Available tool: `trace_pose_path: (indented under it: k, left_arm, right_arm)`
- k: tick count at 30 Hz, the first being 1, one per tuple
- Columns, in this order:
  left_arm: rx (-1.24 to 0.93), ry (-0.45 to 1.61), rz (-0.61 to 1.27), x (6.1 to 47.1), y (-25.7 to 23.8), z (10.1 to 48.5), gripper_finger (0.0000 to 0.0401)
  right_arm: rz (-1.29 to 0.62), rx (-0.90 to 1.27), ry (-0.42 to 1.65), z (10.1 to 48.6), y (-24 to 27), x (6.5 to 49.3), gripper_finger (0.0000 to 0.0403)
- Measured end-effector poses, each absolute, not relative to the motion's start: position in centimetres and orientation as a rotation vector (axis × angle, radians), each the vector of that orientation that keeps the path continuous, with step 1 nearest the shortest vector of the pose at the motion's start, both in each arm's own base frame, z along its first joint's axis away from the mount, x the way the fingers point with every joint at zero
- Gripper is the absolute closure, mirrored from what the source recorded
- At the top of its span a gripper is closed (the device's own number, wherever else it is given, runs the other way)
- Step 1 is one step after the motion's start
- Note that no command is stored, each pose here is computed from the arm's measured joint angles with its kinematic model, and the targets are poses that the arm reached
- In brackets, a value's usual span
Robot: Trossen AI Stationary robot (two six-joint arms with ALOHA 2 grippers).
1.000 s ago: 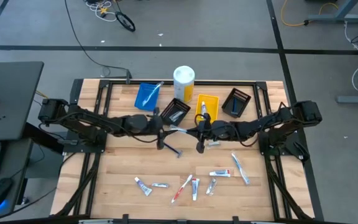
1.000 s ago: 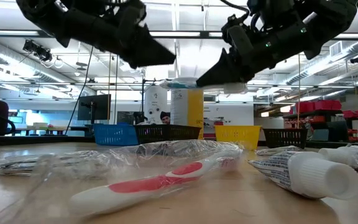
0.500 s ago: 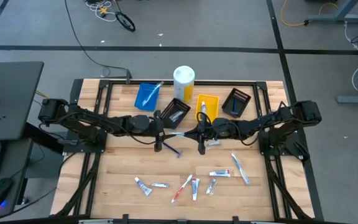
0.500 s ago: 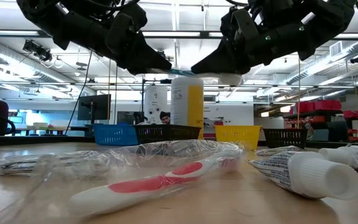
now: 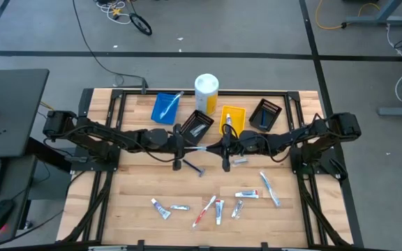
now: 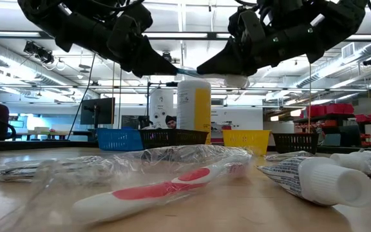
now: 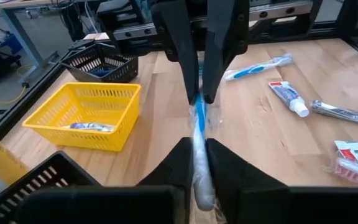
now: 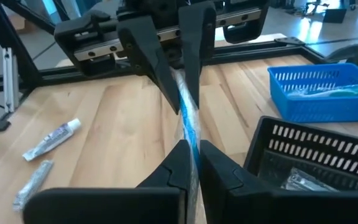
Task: Pick & Place Travel size toiletries
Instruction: Put the blue toothbrush into the blue bin
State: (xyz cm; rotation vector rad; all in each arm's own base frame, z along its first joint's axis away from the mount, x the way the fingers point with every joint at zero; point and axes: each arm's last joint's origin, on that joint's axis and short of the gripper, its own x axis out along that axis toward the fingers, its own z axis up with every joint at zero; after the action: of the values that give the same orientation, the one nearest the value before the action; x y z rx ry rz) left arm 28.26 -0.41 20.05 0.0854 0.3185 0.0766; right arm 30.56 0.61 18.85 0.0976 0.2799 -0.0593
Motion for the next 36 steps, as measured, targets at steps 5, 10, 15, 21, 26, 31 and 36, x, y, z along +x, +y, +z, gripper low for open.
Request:
trace_pose_path:
  k: [5,10,15,21,26,31,36]
  left_arm:
    - [0.079,0.328,0.057,28.3,-0.5,20.0,0.0368]
    - [0.082,0.383,0.062,28.1,-0.5,19.5,0.0359]
    - [0.079,0.448,0.157,27.8,-0.2,18.9,0.0367]
    - [0.195,0.497,0.444,27.2,0.7,18.9,0.0364]
    - [0.27,0.483,0.591,26.3,1.1,20.2,0.0367]
    - [0.231,0.577,0.773,23.9,1.6,20.5,0.0367]
    - [0.132,0.638,0.939,21.3,1.8,20.4,0.0366]
  right_arm:
    - [-0.055,0.081,0.293,18.7,0.6,30.5,0.0357]
    - [-0.048,0.093,0.306,18.6,0.6,30.5,0.0324]
    - [-0.123,0.082,0.302,18.6,0.4,30.5,0.0316]
    - [-0.125,0.086,0.297,18.6,0.5,30.5,0.0316]
    - [-0.116,0.127,0.305,18.6,0.5,30.5,0.0315]
    - [-0.116,0.124,0.316,18.4,0.5,30.4,0.0315]
    - [-0.129,0.122,0.321,18.4,0.4,30.4,0.0315]
